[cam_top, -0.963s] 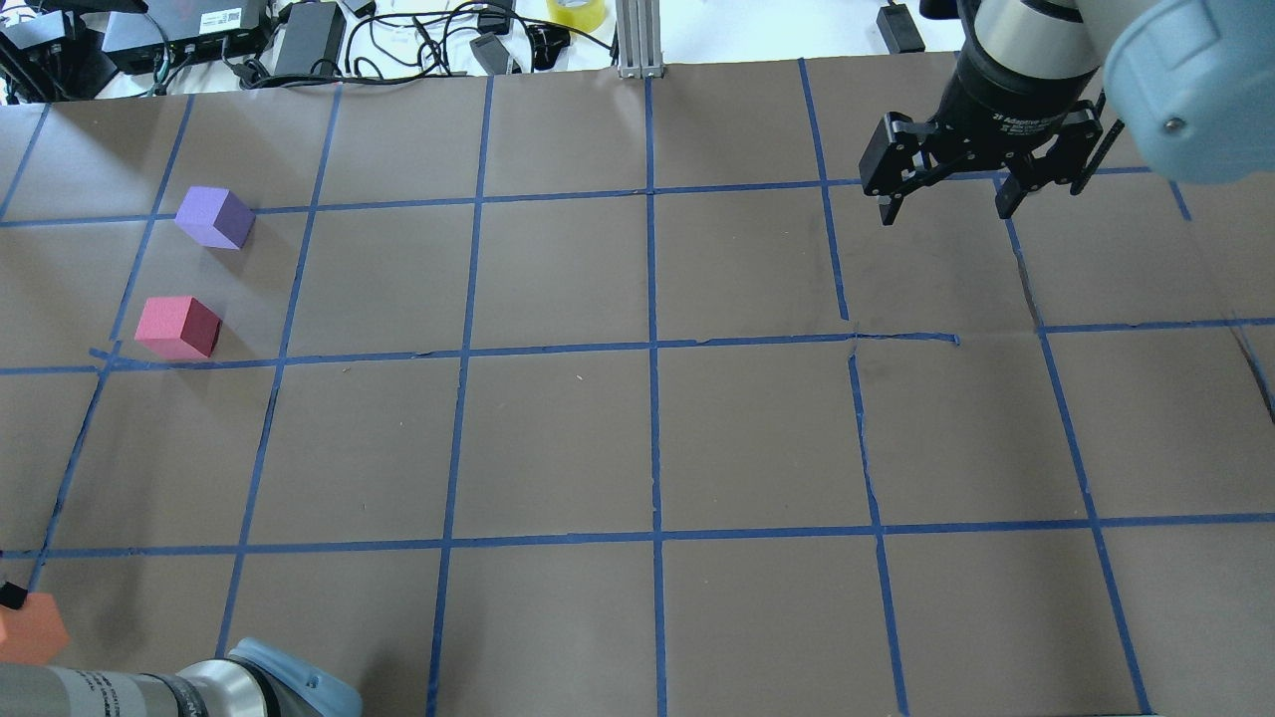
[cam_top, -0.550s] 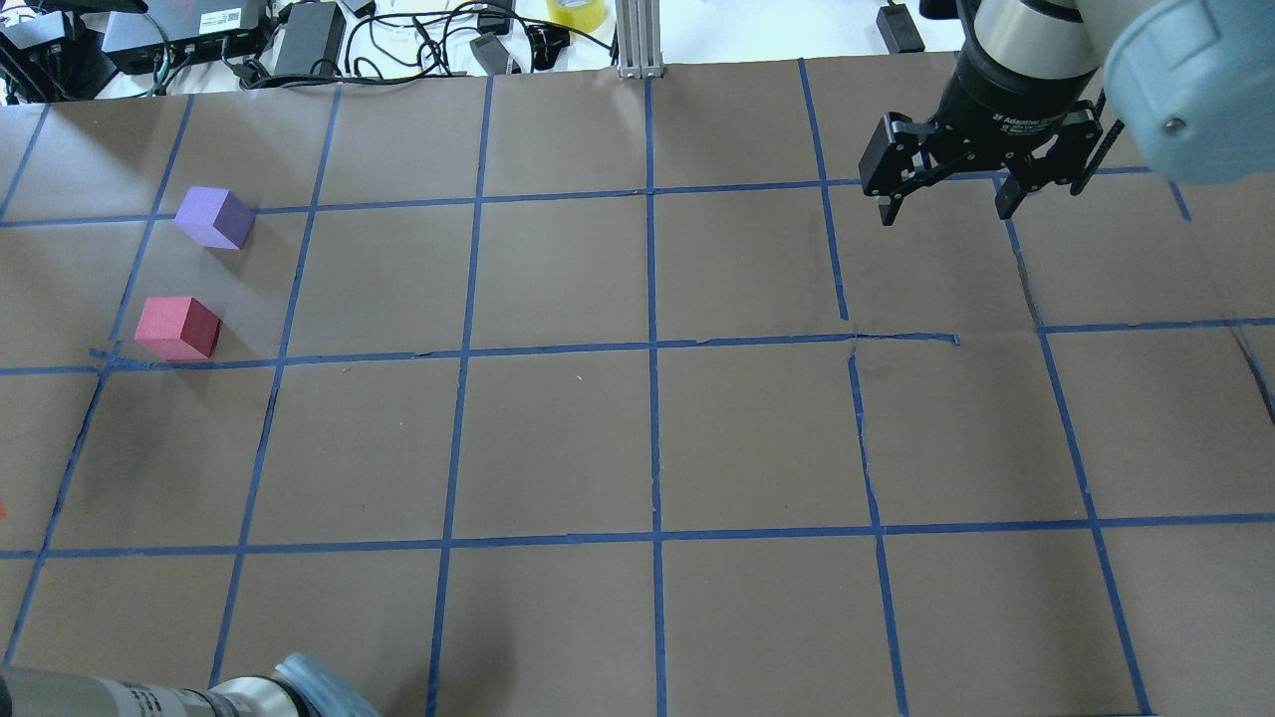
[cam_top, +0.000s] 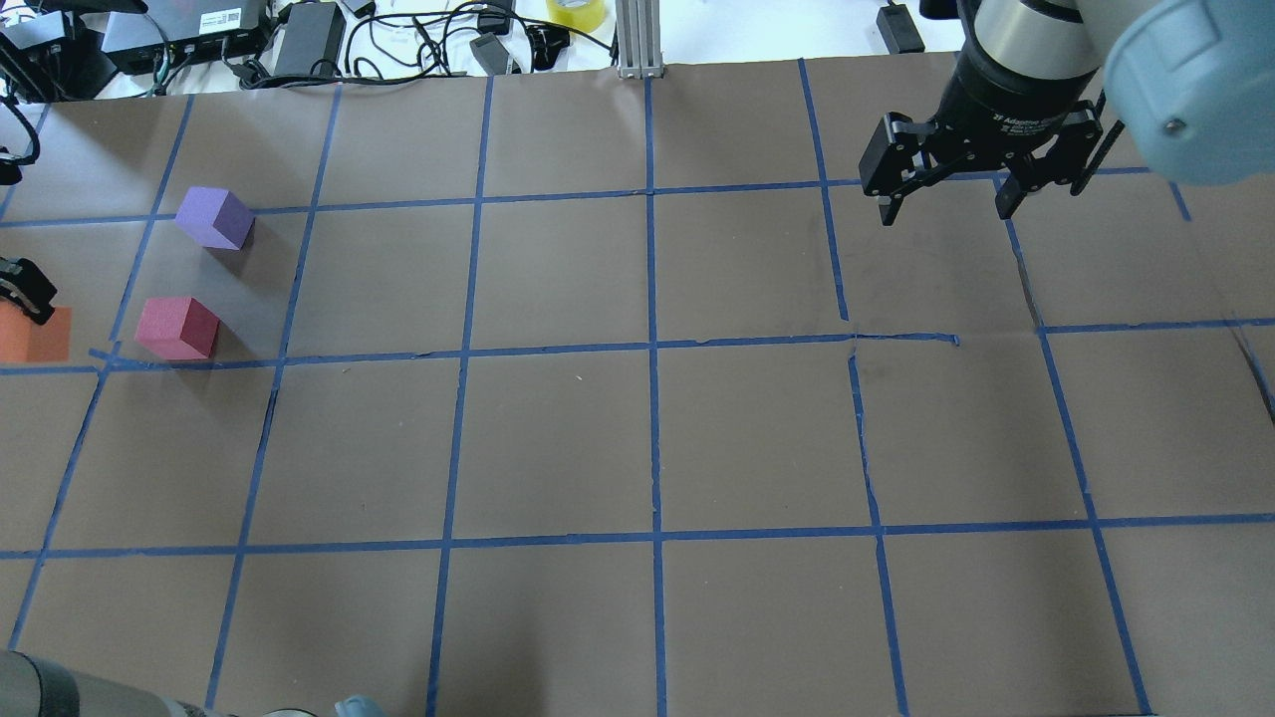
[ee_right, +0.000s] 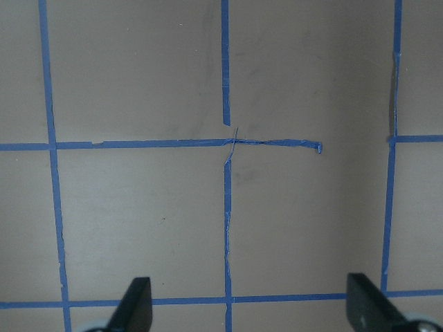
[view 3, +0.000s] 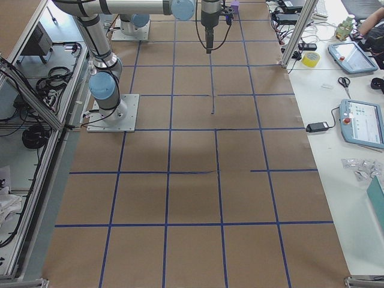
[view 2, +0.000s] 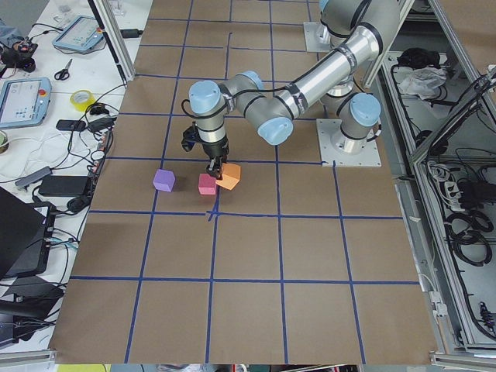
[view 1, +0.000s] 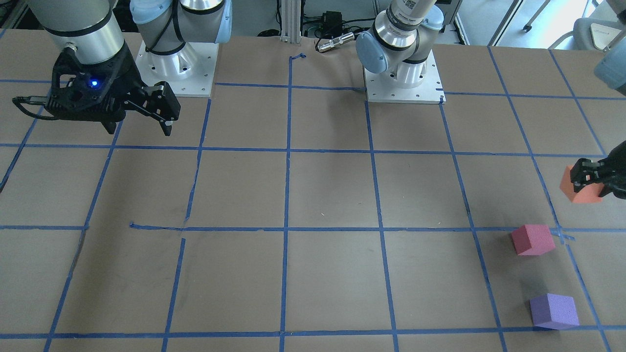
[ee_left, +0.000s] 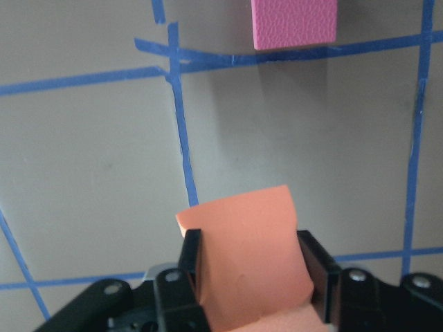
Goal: Arrange blocks in a line
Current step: 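Carry the orange cube with the left gripper toward the purple cube, then lower the orange cube between the purple and pink cubes with the left gripper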
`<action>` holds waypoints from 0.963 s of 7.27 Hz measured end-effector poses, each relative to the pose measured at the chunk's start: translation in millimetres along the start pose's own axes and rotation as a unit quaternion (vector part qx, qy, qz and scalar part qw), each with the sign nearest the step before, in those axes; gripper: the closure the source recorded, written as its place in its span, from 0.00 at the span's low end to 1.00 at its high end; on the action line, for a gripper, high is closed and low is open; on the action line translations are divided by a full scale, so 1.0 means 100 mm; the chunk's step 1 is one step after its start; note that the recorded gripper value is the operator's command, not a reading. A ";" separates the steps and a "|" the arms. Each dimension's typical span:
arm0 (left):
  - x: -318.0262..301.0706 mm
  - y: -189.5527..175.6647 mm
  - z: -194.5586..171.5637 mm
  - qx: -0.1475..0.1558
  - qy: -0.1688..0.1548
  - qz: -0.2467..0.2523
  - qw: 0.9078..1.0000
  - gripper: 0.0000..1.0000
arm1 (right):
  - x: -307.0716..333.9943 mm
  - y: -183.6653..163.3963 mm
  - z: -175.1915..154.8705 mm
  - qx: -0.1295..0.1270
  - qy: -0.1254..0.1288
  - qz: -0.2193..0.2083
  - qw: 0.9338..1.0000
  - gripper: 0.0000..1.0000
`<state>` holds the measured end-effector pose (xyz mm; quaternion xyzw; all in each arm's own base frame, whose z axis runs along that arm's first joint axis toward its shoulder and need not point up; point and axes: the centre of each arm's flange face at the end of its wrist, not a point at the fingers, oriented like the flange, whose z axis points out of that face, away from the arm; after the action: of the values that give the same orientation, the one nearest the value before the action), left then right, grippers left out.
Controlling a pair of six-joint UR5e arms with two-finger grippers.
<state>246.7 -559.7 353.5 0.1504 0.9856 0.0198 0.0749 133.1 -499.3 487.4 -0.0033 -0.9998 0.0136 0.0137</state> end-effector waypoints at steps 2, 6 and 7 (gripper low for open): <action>0.15 -0.48 0.05 0.096 -0.018 0.080 0.992 1.00 | 0.00 0.00 0.00 0.000 0.000 0.000 1.000 0.00; 0.12 -0.93 0.18 0.250 -0.050 0.109 0.961 1.00 | 0.00 -0.04 -0.02 0.016 -0.002 0.005 1.000 0.00; 0.09 -0.97 0.29 0.263 -0.039 0.096 0.959 1.00 | 0.00 -0.05 -0.03 0.018 -0.002 0.004 1.000 0.00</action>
<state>214.3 -649.0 317.6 0.2593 0.9331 -0.2393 0.0690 133.1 -503.9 490.2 -0.0074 -0.9994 0.0316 0.0118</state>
